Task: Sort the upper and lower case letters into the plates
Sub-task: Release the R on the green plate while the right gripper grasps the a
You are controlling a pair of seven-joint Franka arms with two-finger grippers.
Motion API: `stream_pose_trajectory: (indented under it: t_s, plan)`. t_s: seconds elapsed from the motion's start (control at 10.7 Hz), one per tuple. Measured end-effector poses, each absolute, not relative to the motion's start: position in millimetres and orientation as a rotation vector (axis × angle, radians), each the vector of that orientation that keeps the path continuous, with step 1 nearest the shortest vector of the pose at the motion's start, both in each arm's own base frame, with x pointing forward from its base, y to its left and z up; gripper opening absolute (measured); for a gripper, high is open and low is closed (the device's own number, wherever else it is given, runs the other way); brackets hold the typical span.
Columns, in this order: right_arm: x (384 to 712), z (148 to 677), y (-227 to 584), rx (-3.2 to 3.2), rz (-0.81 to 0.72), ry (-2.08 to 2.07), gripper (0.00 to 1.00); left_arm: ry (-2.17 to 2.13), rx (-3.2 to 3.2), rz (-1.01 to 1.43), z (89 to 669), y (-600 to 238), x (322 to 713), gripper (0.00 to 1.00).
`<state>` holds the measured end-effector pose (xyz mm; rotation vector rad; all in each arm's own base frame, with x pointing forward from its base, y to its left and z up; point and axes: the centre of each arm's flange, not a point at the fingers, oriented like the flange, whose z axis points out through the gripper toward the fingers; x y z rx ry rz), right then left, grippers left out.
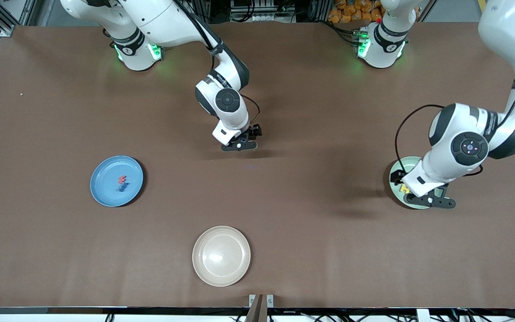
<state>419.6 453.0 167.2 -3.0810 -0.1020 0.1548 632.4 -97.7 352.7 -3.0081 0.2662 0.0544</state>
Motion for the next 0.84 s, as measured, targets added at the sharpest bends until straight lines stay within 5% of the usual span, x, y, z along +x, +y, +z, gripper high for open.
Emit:
stream_pose_trajectory:
  t_s: [0.19,0.28,0.37,0.84]
  plan:
    - [419.8,167.4,453.2,-3.081,0.154,-0.102,0.99,0.249,-2.987,0.031,417.7,-126.1,634.1,1.0]
    - [420.1,167.4,452.7,-3.084,0.156,-0.104,0.92,0.23,-2.985,0.006,439.9,-132.5,633.4,1.0]
    - [420.8,169.6,454.4,-3.08,0.15,-0.105,0.74,0.202,-2.996,-0.018,456.7,-136.2,631.2,1.0]
    - [421.6,174.1,458.7,-3.071,0.141,-0.111,0.45,0.057,-3.13,-0.109,522.8,-134.7,618.5,1.0]
